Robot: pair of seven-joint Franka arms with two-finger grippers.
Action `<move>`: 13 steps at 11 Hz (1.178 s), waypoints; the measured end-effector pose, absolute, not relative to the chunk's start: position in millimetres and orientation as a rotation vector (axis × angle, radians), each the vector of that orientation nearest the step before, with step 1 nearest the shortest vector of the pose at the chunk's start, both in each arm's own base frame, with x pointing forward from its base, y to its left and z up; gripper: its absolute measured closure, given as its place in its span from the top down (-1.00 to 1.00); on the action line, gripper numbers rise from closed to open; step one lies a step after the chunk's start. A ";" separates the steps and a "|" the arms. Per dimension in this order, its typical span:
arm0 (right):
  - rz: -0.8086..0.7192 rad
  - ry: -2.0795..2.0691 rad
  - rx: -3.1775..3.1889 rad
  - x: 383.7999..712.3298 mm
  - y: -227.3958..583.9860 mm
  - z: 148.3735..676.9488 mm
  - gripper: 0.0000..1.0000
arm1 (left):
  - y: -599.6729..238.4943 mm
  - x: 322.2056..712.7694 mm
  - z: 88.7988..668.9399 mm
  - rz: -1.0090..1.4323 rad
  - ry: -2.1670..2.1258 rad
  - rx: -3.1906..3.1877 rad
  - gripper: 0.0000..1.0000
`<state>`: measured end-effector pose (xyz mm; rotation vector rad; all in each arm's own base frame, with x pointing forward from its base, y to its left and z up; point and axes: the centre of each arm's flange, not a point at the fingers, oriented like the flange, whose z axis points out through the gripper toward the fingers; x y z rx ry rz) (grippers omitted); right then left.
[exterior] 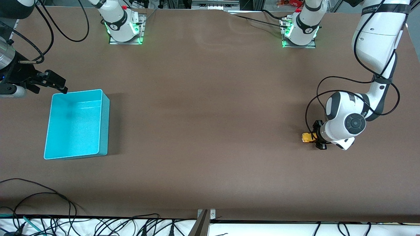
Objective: Wind up and store yellow beetle car
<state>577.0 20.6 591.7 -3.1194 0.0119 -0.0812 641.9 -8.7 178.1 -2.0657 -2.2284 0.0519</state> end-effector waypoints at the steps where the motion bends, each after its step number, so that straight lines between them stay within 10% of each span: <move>1: -0.081 0.012 -3.119 577.0 20.5 591.7 1.00 | -5.3 642.1 178.2 0.050 -2.229 -2.064 -0.09; 13: -0.079 0.012 -3.122 576.9 20.2 591.6 1.00 | 41.9 642.8 177.8 0.010 -2.184 -2.102 -0.09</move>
